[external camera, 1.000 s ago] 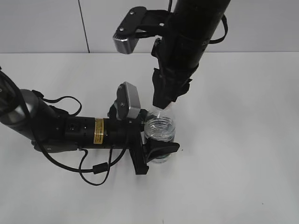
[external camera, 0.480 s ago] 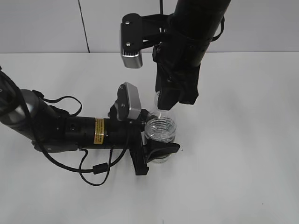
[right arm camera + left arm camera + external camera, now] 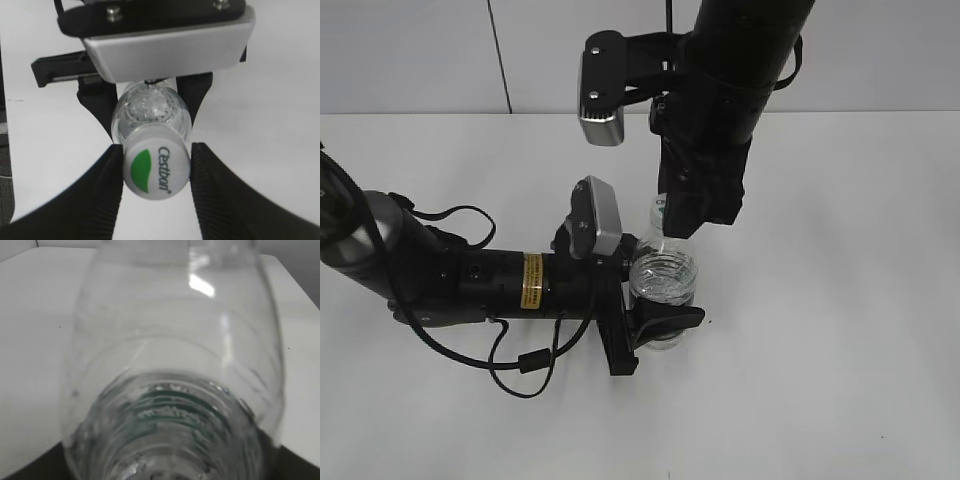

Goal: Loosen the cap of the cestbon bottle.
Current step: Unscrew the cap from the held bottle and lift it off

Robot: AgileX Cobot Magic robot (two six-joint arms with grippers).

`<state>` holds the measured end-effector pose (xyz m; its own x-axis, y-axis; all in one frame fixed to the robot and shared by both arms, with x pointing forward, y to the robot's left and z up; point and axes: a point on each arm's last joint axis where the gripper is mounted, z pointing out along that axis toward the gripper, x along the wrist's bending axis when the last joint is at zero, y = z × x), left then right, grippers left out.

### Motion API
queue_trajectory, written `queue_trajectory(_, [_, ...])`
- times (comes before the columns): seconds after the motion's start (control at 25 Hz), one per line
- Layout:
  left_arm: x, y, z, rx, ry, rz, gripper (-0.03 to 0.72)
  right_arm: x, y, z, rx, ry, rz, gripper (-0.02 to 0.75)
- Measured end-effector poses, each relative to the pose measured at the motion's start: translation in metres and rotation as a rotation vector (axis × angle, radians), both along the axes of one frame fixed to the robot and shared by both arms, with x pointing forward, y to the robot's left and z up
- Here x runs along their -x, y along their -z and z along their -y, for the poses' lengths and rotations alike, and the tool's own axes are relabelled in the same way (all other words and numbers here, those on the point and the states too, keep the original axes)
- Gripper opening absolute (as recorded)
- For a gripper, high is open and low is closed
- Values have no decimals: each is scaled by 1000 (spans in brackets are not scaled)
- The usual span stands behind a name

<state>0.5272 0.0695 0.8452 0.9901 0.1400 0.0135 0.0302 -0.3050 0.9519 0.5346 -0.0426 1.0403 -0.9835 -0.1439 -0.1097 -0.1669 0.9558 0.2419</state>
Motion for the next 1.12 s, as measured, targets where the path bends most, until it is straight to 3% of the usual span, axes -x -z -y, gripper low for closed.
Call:
queue_trajectory(0.2, [0, 0, 0, 0, 1, 0, 407, 1, 0, -2, -16, 11, -21, 487])
queue_trajectory(0.44, [0, 0, 0, -1, 2, 0, 407, 6, -7, -1, -43, 97, -66, 515])
queue_trajectory(0.64, [0, 0, 0, -1, 2, 0, 407, 6, -24, -1, -84, 349, -113, 515])
queue_trajectory(0.92, [0, 0, 0, -1, 2, 0, 407, -3, -34, 6, -77, 813, -115, 516])
queue_trajectory(1.12, [0, 0, 0, 0, 0, 0, 407, -1, -34, 3, -123, 1033, -222, 516])
